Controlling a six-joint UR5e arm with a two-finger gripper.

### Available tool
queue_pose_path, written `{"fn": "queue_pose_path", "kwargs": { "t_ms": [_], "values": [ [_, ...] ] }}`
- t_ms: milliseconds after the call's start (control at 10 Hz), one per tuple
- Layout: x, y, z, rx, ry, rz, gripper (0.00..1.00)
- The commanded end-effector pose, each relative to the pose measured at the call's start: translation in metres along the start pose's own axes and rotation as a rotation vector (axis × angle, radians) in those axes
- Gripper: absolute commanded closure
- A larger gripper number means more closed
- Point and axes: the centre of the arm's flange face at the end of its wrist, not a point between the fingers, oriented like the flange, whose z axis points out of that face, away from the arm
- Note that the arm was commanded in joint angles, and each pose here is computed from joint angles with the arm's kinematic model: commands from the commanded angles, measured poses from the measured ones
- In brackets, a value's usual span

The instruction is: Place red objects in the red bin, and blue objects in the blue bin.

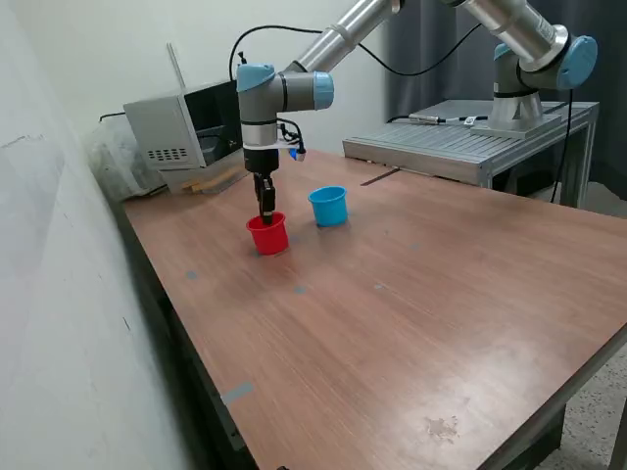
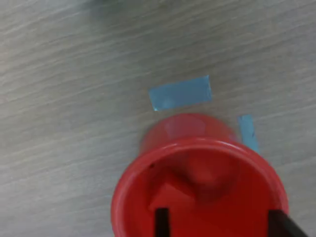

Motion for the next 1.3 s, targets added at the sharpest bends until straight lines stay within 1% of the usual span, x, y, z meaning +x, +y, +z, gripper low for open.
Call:
{"fn": "queue_pose_path", "kwargs": {
  "t_ms": [0, 100, 200, 300, 400, 500, 600, 700, 800, 900, 1100, 1200],
  "values": [
    [-0.006, 0.0, -0.003, 0.003, -0.007, 0.003, 0.0],
    [-0.006, -0.008, -0.013, 0.015, -0.012, -0.005, 0.0],
    [0.003, -0.029, -0.052, 0.072, -0.01, -0.043, 0.0],
    [0.008, -0.061, -0.119, 0.123, -0.011, -0.069, 0.0],
    [0.042, -0.123, -0.225, 0.141, -0.005, -0.129, 0.0],
    [0.044, -0.173, -0.295, 0.149, 0.0, -0.15, 0.0],
    [0.041, -0.218, -0.348, 0.136, 0.008, -0.162, 0.0],
    [0.041, -0.259, -0.381, 0.151, 0.005, -0.183, 0.0],
    [0.037, -0.288, -0.399, 0.172, 0.002, -0.191, 0.0],
    [0.033, -0.305, -0.41, 0.175, 0.002, -0.193, 0.0],
    [0.041, -0.329, -0.407, 0.212, 0.005, -0.223, 0.0],
    [0.038, -0.344, -0.405, 0.28, 0.0, -0.227, 0.0]
  ]
}}
